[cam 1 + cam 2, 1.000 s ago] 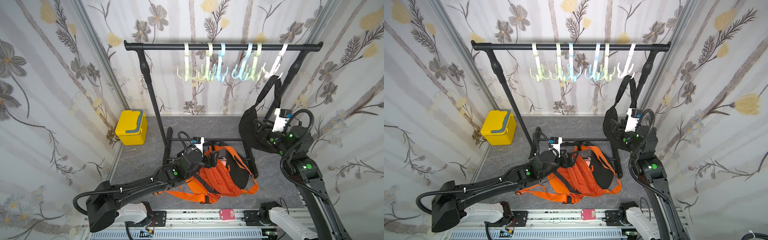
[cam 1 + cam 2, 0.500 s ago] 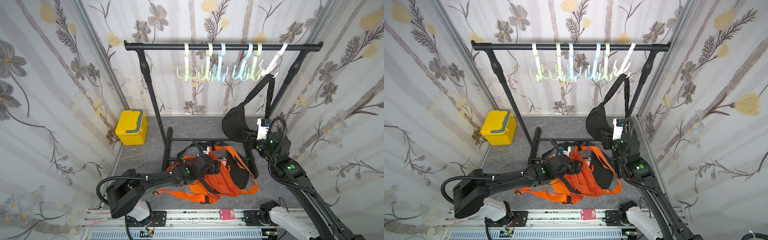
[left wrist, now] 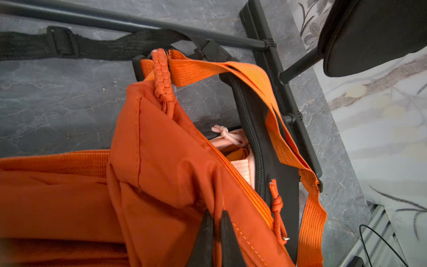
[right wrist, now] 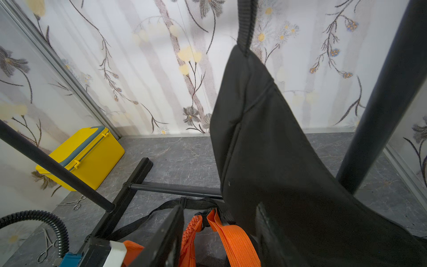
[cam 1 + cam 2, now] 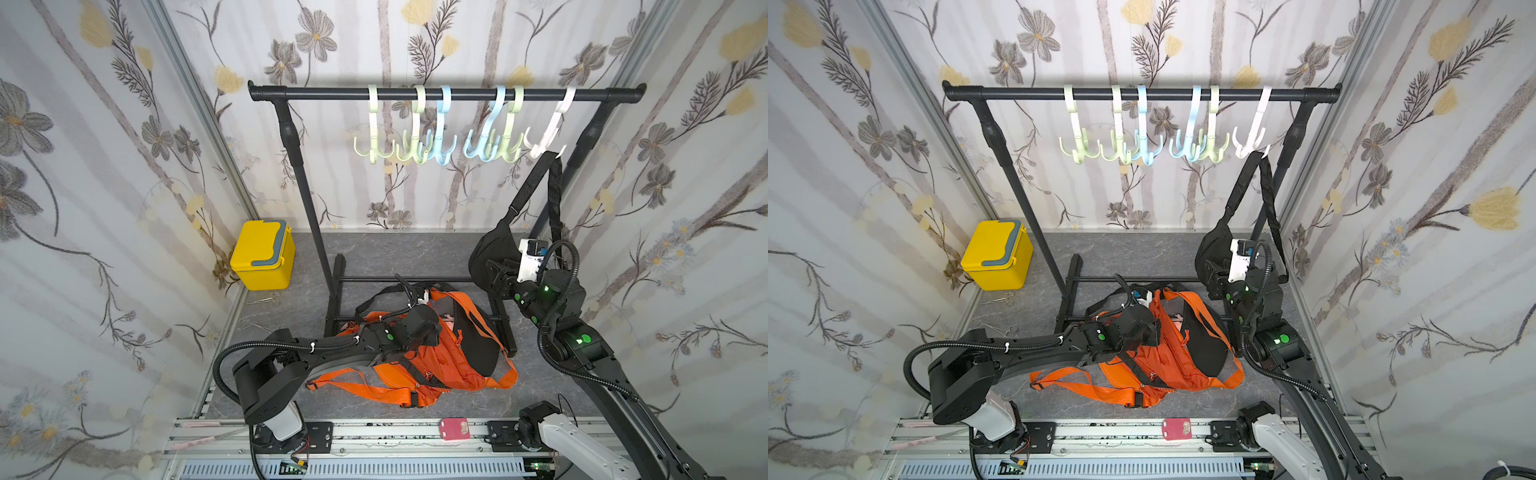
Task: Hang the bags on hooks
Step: Adjust the bag at the bag.
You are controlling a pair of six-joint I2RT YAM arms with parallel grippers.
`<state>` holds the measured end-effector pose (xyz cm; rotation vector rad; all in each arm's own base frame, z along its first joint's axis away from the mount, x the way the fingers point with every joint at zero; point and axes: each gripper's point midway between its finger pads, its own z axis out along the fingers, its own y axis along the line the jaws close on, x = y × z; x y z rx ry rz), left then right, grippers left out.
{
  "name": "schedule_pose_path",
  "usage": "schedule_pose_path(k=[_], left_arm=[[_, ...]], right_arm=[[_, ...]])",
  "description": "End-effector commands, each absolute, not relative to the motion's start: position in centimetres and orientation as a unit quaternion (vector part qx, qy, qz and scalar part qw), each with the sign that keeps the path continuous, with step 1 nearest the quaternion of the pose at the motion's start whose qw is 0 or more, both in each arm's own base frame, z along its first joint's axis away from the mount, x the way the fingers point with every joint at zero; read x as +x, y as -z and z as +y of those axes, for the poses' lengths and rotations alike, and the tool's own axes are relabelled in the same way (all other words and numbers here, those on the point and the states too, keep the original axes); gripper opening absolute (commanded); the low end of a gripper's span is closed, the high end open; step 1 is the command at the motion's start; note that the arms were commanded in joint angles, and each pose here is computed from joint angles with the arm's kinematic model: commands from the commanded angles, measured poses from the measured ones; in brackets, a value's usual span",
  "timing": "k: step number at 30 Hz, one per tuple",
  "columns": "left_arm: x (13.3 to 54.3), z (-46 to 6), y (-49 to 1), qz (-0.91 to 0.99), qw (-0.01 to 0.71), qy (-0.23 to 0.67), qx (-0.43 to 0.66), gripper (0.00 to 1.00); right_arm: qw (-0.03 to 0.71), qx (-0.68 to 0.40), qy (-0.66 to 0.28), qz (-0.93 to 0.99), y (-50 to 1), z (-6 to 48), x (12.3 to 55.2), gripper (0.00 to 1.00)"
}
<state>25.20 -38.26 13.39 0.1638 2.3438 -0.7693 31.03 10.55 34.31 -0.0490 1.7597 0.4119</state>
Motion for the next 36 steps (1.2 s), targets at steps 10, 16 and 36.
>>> schedule_pose_path(k=[10, 16, 36], left_arm=[[25.9, -33.4, -26.4, 0.791, 0.489, 0.359, 0.079, 0.0], [25.9, -28.7, -27.1, 0.787, 0.504, 0.352, 0.054, 0.0], [25.2, -25.0, -22.8, 0.807, 0.48, 0.344, 0.016, 0.0]], right_arm=[[0.663, -0.092, -0.211, 0.712, -36.8, 12.2, 29.0, 0.52], [0.586, -0.139, -0.194, 0.775, -30.8, 14.2, 30.6, 0.55], [0.344, -0.201, -0.148, 0.905, -12.1, 19.7, 33.9, 0.65]])
